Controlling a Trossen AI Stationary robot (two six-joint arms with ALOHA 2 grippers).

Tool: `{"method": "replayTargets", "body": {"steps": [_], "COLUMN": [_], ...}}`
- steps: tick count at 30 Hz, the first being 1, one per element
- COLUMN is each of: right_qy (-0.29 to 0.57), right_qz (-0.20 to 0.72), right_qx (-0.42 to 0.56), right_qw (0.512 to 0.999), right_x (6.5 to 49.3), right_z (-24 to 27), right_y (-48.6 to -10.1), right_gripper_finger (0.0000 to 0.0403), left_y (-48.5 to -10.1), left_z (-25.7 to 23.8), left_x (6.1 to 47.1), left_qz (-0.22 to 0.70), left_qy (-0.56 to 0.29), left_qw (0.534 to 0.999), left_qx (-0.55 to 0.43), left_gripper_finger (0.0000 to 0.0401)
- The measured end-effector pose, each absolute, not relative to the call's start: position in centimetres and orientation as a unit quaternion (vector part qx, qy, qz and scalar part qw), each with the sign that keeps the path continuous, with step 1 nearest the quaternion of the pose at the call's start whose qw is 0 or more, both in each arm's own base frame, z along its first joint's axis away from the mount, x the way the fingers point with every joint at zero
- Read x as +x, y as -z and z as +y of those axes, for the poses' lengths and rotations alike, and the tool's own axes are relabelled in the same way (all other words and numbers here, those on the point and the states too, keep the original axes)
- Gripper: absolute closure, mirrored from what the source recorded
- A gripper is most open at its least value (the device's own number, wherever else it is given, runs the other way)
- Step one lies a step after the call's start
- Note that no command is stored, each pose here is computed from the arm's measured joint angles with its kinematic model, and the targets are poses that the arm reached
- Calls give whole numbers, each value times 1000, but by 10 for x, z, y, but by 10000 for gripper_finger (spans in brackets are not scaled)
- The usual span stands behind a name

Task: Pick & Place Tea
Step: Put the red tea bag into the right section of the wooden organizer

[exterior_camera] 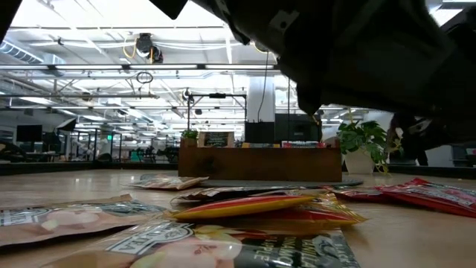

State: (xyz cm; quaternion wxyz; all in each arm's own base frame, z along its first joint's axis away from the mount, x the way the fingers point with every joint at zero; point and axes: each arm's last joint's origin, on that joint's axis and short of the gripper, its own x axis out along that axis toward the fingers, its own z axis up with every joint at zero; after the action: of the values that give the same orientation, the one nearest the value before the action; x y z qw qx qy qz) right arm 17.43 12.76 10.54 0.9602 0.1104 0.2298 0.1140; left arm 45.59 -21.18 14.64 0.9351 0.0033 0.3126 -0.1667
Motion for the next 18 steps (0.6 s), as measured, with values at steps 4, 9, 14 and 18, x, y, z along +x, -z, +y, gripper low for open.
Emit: {"method": "replayTargets", "body": {"steps": [4,9,14,18], "right_qy": [-99,-86,-89,-88], "right_qz": [258,263,257,258], "right_qx": [117,100,102,102], "right_qw": [954,956,957,957], "right_x": [173,172,172,172], "right_z": [125,124,124,124], "right_y": [-100,-98,-99,-99], "right_gripper_finger": [271,240,232,236], "left_y": [-145,-132,-128,-127], "left_z": [-210,-202,-194,-198], "left_x": [457,463,466,465], "left_qz": [311,316,322,318], "left_qy": [154,138,126,129], "left_qw": [938,938,938,939], "left_qx": [14,18,4,1], "left_gripper_finger": [396,382,396,390]}}
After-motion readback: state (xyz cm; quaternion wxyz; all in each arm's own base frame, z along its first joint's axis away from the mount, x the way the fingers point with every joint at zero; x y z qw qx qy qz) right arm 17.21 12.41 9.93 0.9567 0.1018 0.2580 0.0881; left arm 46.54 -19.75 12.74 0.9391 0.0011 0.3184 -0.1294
